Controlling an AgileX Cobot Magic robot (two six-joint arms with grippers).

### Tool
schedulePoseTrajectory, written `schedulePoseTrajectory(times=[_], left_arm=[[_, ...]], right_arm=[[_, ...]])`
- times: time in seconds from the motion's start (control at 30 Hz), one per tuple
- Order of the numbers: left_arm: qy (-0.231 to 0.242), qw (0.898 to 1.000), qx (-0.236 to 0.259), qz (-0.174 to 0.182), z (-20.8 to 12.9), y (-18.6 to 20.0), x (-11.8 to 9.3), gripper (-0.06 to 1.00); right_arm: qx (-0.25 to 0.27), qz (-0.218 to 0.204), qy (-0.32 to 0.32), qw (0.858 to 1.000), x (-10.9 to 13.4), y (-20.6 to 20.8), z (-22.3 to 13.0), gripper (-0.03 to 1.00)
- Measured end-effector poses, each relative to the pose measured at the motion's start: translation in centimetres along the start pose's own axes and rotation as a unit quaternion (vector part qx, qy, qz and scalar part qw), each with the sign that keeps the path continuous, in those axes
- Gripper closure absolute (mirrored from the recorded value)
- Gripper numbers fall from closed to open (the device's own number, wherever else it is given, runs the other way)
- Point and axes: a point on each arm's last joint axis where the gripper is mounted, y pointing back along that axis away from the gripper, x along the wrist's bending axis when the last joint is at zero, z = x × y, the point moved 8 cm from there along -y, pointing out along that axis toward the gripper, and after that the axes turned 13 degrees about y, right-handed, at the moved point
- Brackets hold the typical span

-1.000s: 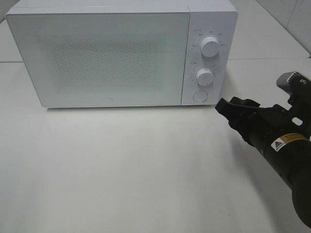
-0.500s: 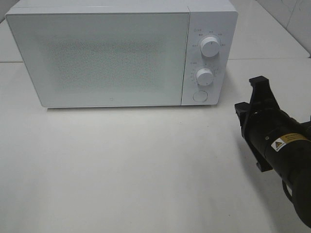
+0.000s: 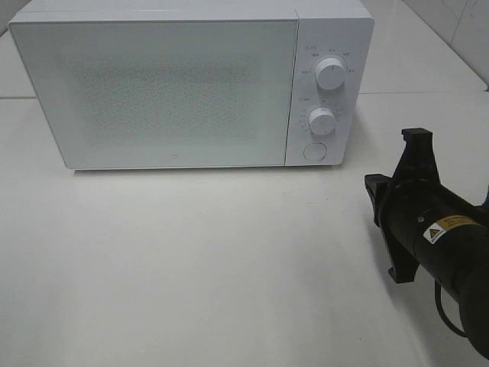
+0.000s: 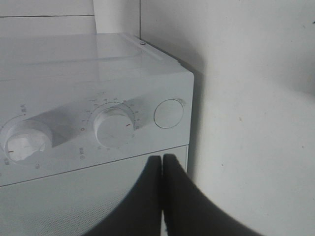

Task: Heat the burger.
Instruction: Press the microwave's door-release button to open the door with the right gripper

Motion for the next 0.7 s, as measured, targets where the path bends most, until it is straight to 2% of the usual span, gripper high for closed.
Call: schedulePoseTrajectory(times=[0.4,0.7], left_arm=[[0.000,1.000,0.000,0.000,0.0,0.0,0.0,-0.03],[0.000,1.000,0.000,0.000,0.0,0.0,0.0,-0.03]], right_arm=[[-0.031,-0.010,-0.025,0.999,0.5,-0.8,0.5,0.95],[-0.033,-0.018,-0.019,0.999,0.4,-3.6,-1.4,0.95]])
